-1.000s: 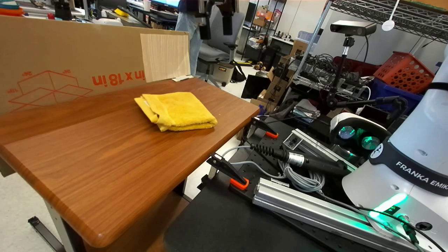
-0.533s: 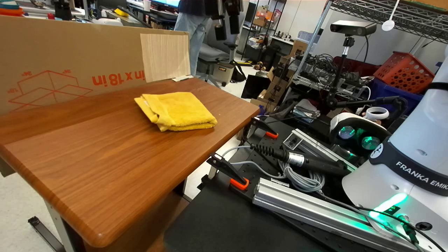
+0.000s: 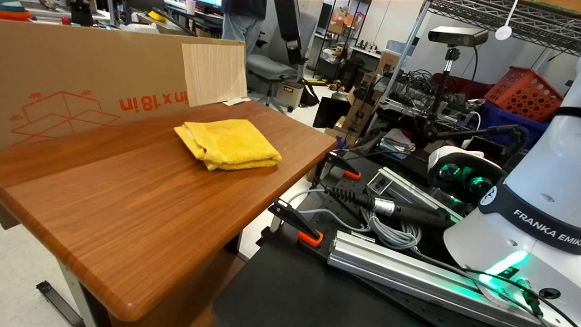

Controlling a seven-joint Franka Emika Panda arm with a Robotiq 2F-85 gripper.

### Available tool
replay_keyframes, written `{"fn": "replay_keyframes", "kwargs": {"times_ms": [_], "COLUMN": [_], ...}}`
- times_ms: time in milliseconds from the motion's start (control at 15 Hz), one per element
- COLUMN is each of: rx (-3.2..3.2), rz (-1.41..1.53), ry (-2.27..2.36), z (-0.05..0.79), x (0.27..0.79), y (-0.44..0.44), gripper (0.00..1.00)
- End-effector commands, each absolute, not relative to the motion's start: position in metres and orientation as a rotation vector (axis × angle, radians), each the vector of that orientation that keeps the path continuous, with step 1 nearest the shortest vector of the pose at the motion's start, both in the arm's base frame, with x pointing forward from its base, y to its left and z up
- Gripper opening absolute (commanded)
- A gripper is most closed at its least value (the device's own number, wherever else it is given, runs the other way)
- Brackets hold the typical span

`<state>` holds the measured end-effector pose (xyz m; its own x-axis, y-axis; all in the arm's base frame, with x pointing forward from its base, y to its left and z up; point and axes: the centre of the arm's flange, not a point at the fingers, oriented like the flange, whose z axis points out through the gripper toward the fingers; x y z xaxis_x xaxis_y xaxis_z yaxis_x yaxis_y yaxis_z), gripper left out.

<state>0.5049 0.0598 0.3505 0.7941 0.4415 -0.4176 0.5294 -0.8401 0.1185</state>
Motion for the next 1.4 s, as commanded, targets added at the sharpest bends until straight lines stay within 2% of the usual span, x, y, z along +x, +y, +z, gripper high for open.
{"fn": "replay_keyframes", "kwargs": {"times_ms": [0, 200, 267, 733, 1333], "rx": [2.640, 2.659, 2.762, 2.871, 2.873], "rz": [-0.547, -0.582, -0.423, 0.130, 0.011], "ry": [1.020, 1.233, 1.157, 1.199, 1.119], "z": [0.342, 0.335, 0.329, 0.296, 0.289], "x": [0.524, 0.515, 0.505, 0.474, 0.510], "y": [0.055, 0.070, 0.076, 0.107, 0.121], "gripper": [1.00, 1.00, 1.00, 1.00, 1.00]}}
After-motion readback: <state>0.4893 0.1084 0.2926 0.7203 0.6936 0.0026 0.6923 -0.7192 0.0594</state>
